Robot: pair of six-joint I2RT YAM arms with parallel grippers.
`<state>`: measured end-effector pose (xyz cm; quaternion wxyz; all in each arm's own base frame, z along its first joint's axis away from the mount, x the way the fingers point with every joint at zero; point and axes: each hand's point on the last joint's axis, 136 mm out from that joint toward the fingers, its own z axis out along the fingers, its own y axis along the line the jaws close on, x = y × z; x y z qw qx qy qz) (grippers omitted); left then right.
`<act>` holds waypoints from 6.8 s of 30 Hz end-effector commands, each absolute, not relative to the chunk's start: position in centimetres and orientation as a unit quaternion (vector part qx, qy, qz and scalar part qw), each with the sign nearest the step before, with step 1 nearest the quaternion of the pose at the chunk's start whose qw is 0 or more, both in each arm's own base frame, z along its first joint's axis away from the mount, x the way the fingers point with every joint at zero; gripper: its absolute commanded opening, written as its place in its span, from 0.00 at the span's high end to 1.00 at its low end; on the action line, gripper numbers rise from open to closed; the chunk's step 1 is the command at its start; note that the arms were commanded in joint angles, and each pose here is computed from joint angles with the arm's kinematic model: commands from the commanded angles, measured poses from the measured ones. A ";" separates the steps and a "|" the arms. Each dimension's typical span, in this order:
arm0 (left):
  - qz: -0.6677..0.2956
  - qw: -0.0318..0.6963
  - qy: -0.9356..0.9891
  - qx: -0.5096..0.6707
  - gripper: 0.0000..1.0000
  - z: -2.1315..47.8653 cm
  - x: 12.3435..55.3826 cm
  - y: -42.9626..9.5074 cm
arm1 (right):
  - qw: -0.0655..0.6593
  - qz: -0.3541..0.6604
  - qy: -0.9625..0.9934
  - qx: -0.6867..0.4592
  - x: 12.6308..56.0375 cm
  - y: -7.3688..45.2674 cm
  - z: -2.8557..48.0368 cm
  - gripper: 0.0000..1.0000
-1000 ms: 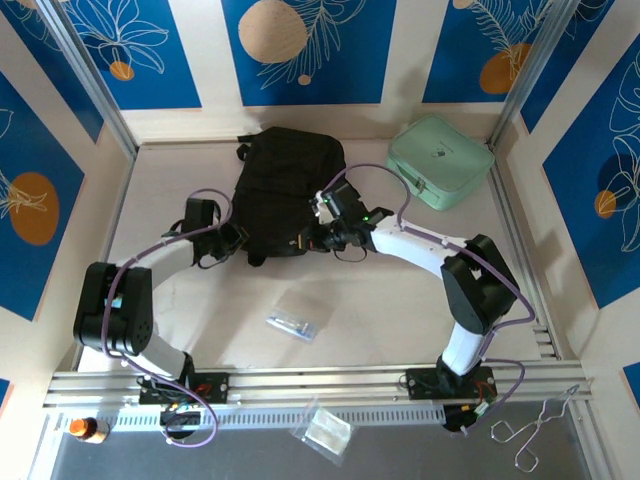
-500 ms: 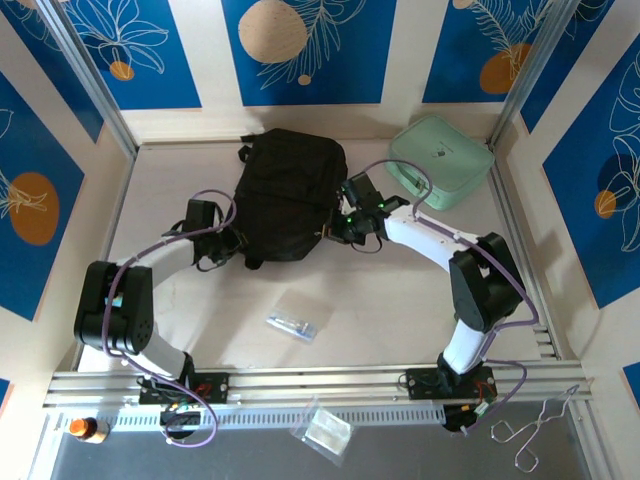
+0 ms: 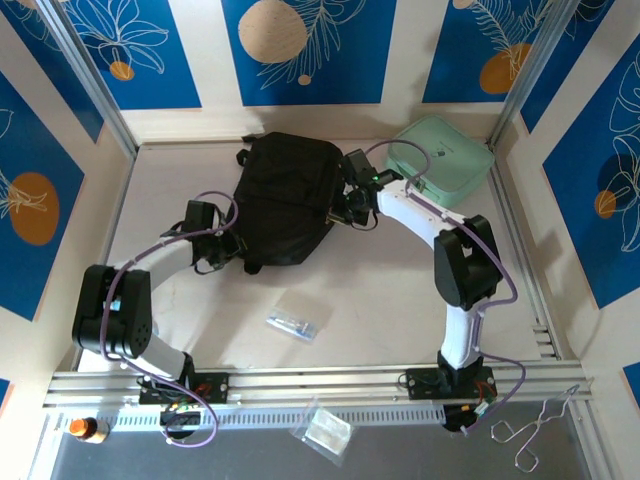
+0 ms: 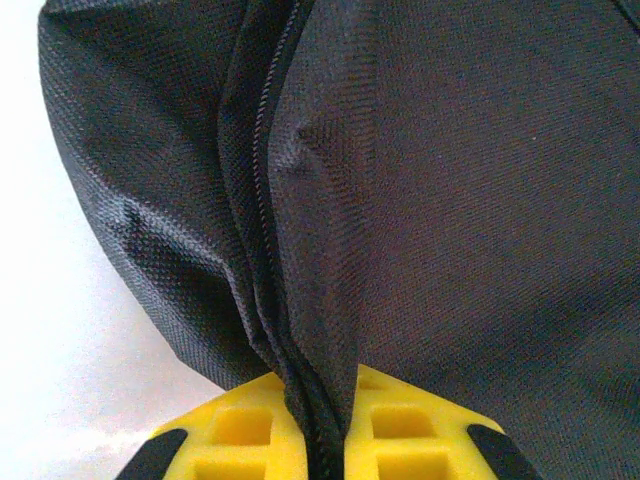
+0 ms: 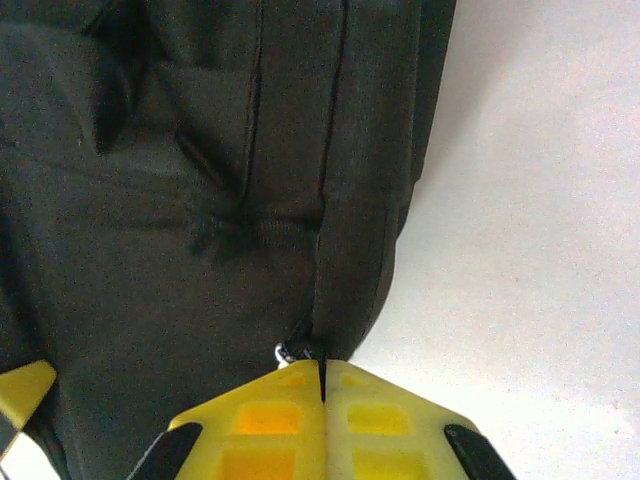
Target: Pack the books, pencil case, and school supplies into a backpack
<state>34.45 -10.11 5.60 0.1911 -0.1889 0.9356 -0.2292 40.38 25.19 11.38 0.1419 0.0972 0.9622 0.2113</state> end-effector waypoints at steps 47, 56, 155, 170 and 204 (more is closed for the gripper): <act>-0.246 0.285 0.926 0.018 0.28 17.0 38.4 -22.5 | 0.055 0.194 0.972 0.124 34.2 22.3 5.5 0.31; -0.287 0.305 0.904 0.080 0.22 18.3 42.1 -27.5 | 0.019 0.166 0.975 0.143 28.8 19.5 3.2 0.37; -0.122 0.188 0.944 0.241 0.62 10.1 44.1 -34.2 | 0.114 0.225 0.950 0.183 36.2 17.1 7.0 0.38; -0.116 0.218 0.956 0.157 0.90 11.7 46.7 -32.8 | 0.097 0.168 0.962 0.193 35.5 16.0 4.8 0.40; -0.001 0.285 0.958 0.030 1.00 14.8 46.7 -18.5 | 0.085 0.089 0.969 0.216 34.8 13.6 2.2 0.50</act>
